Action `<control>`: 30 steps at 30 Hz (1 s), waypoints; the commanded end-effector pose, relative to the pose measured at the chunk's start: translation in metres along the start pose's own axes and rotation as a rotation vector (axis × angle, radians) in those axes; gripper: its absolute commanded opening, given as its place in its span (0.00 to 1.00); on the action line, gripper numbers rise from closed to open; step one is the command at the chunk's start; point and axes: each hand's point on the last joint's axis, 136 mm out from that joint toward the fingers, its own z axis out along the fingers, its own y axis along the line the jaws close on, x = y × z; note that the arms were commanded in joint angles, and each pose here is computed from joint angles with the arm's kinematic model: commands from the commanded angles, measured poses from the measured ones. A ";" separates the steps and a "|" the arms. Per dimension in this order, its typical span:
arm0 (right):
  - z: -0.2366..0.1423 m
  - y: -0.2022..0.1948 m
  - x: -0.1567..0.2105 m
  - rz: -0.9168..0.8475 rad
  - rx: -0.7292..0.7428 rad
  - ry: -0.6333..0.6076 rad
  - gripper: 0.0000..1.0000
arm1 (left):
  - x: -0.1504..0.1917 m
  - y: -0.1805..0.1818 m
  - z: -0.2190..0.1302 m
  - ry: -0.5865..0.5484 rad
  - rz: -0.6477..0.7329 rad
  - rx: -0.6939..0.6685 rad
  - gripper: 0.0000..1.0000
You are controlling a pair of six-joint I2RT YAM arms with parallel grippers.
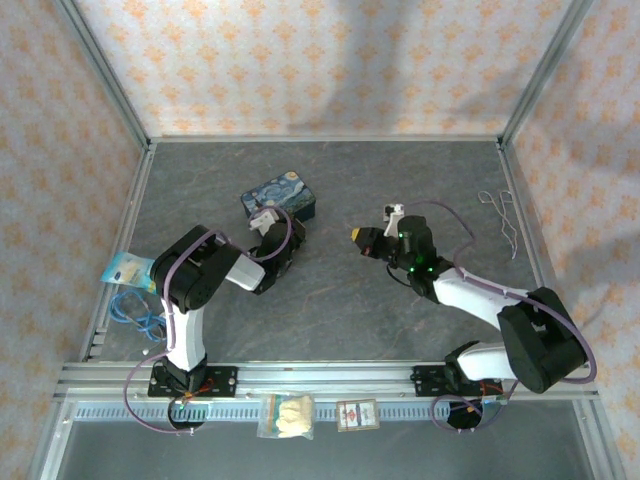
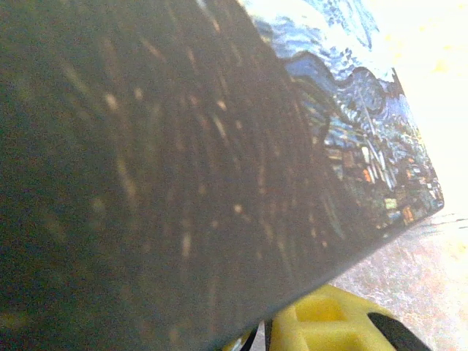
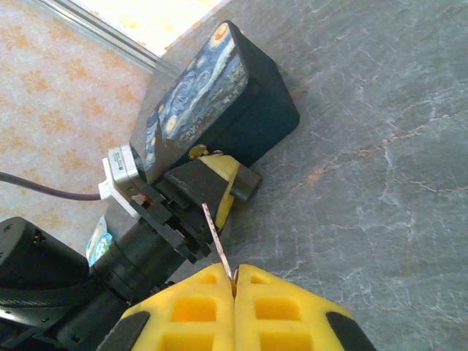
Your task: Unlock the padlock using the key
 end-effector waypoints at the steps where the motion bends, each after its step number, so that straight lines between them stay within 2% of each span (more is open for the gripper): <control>1: 0.003 -0.006 0.000 -0.010 0.004 -0.011 0.00 | 0.016 0.031 0.003 0.074 0.011 -0.047 0.24; 3: 0.006 -0.010 0.003 -0.005 0.007 -0.002 0.00 | 0.015 0.024 0.004 0.086 0.003 -0.007 0.22; 6: 0.010 -0.012 0.007 0.001 0.006 0.017 0.00 | 0.012 0.015 0.001 0.110 -0.026 0.051 0.10; 10: 0.013 -0.012 0.014 0.007 -0.016 0.045 0.00 | 0.009 -0.004 -0.009 0.149 -0.094 0.148 0.00; 19: 0.031 -0.003 0.029 0.119 -0.153 0.114 0.00 | -0.003 -0.052 -0.043 0.211 -0.301 0.384 0.00; 23: 0.037 -0.002 0.035 0.149 -0.196 0.134 0.00 | -0.013 -0.077 -0.057 0.232 -0.391 0.532 0.00; 30: 0.045 0.004 0.039 0.200 -0.271 0.152 0.00 | -0.011 -0.085 -0.066 0.277 -0.486 0.615 0.00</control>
